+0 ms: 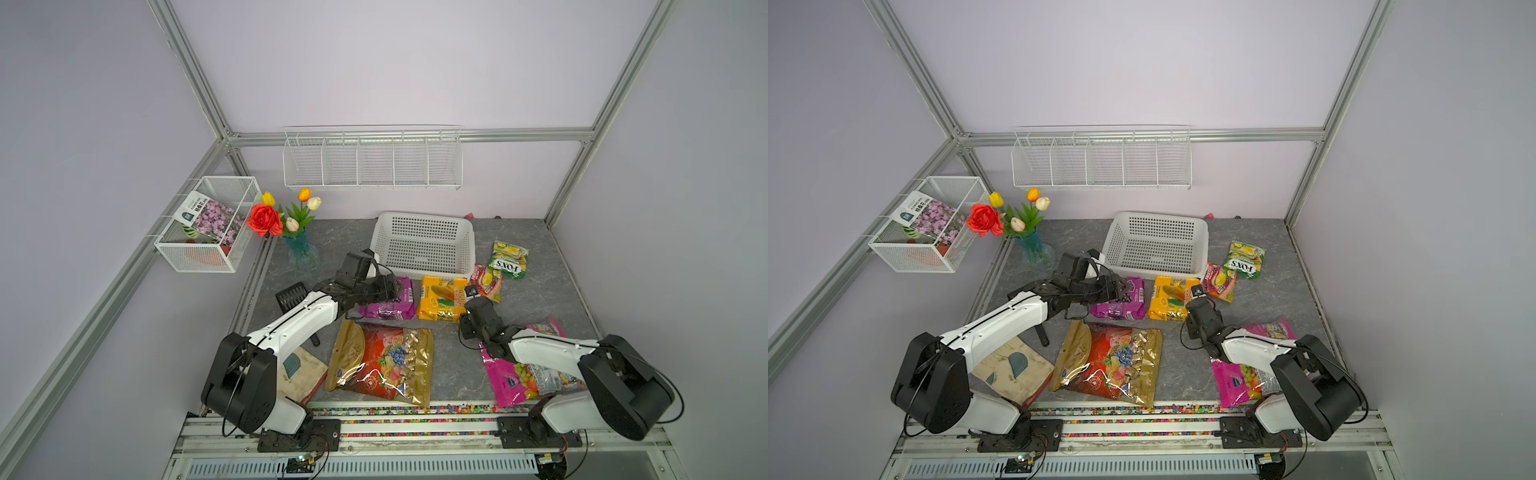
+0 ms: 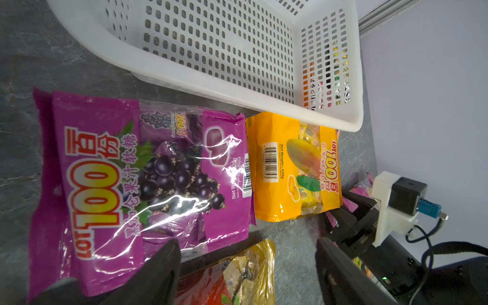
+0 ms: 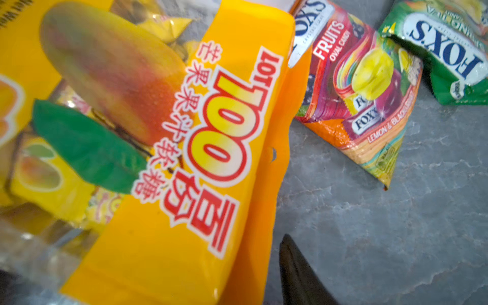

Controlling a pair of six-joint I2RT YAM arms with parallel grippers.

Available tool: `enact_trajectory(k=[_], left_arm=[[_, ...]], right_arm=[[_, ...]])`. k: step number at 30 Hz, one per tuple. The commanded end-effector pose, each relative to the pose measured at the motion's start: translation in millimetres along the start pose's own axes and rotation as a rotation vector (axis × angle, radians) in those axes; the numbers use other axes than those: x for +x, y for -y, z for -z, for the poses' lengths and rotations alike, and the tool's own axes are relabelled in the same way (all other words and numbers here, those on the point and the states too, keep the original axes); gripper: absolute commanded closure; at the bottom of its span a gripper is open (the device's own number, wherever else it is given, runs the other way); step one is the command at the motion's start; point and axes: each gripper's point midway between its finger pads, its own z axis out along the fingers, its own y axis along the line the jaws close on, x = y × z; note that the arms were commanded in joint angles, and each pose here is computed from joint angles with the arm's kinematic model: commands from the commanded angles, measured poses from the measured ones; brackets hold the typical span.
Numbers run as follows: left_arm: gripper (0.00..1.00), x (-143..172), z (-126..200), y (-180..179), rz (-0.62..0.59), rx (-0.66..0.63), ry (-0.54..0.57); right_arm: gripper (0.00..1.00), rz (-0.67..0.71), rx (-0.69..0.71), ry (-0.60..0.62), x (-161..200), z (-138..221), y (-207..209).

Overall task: Put the candies in the basket
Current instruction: Pick up the candy at the center of the board.

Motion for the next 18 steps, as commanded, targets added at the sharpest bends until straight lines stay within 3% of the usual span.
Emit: enact_trajectory(k=[1,6,8,13,18], left_arm=[[0.17,-1,4,2,-0.007,0.004,0.009],[0.17,-1,4,2,-0.006,0.003,0.009],[0.17,-1,5,2,-0.007,0.002,0.009],[0.17,-6,10,6,-0.015,0.002,0.024],[0.12,-24,22,8,-0.033,-0.047,0.073]], right_arm=[[0.53,0.001,0.009,0.182,-38,-1,-6],[0.59,0.027,0.019,0.252,-44,-1,-9],[0.73,0.037,0.017,0.27,-46,-1,-10],[0.95,0.075,0.021,0.29,-51,9,-13],[1.0,0.039,0.013,0.309,-60,34,-8]])
